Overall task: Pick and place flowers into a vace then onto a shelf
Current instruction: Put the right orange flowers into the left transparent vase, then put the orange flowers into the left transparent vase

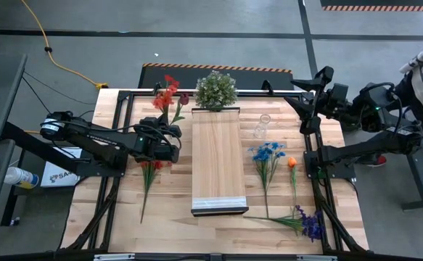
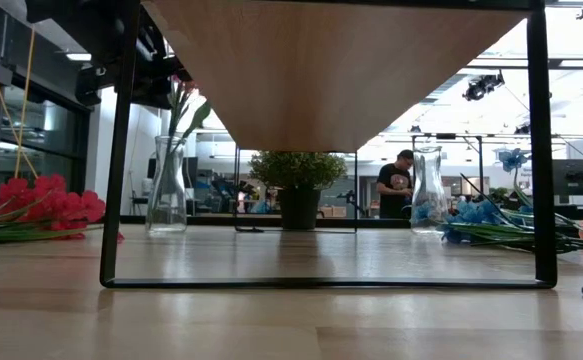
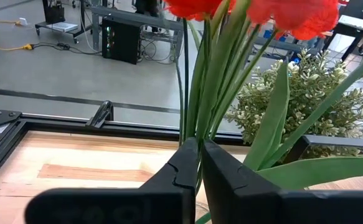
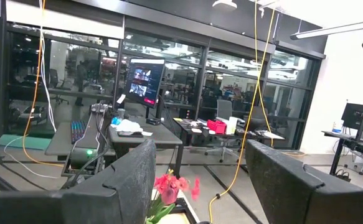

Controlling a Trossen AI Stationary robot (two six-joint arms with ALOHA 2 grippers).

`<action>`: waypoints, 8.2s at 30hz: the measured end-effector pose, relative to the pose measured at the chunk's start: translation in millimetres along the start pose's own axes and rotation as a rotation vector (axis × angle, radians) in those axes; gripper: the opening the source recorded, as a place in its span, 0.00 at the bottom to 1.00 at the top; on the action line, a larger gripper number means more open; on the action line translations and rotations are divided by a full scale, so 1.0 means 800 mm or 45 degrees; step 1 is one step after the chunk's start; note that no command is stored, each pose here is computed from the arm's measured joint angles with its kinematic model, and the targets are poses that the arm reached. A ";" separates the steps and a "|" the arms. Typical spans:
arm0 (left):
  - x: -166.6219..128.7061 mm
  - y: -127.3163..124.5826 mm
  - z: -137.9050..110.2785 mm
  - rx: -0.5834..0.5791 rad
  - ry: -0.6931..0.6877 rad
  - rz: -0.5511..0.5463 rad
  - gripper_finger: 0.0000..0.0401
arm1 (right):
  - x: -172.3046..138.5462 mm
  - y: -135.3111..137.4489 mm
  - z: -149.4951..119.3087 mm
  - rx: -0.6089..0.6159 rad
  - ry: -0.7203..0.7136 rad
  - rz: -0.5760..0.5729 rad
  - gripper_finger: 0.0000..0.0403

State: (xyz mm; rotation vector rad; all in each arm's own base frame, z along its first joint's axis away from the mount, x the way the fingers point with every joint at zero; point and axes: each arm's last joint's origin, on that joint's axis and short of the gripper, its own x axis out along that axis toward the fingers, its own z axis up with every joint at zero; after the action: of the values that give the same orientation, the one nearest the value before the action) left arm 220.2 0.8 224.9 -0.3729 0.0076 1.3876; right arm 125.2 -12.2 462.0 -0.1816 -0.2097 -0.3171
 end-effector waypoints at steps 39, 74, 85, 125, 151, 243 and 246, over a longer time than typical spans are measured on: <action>-0.003 0.005 0.003 0.056 0.198 -0.021 0.52 | 0.000 0.000 0.000 0.001 0.000 0.000 0.59; -0.132 0.033 0.064 -0.001 0.878 -0.905 0.83 | 0.000 0.000 0.000 0.000 -0.001 0.000 0.59; -0.167 0.046 0.097 0.019 1.134 -0.884 0.84 | 0.000 0.000 0.000 0.000 -0.001 0.000 0.59; -0.220 0.003 0.003 0.473 1.477 0.219 0.84 | 0.000 0.000 0.004 -0.024 -0.047 0.029 0.59; -0.189 0.046 -0.110 0.288 1.650 0.302 0.84 | 0.000 0.000 0.004 -0.023 -0.046 0.029 0.59; -0.184 0.050 -0.135 0.239 1.758 0.137 0.39 | 0.000 0.000 0.004 0.023 -0.046 0.029 0.59; -0.184 0.050 -0.135 0.238 1.759 0.136 0.29 | 0.000 0.000 0.004 0.024 -0.046 0.030 0.59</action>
State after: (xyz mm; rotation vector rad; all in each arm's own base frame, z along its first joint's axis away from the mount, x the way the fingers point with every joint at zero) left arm 176.4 -162.9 145.7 -1.1087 1.2847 0.9788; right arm 124.7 -11.3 464.9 -0.1716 -0.2460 -0.2886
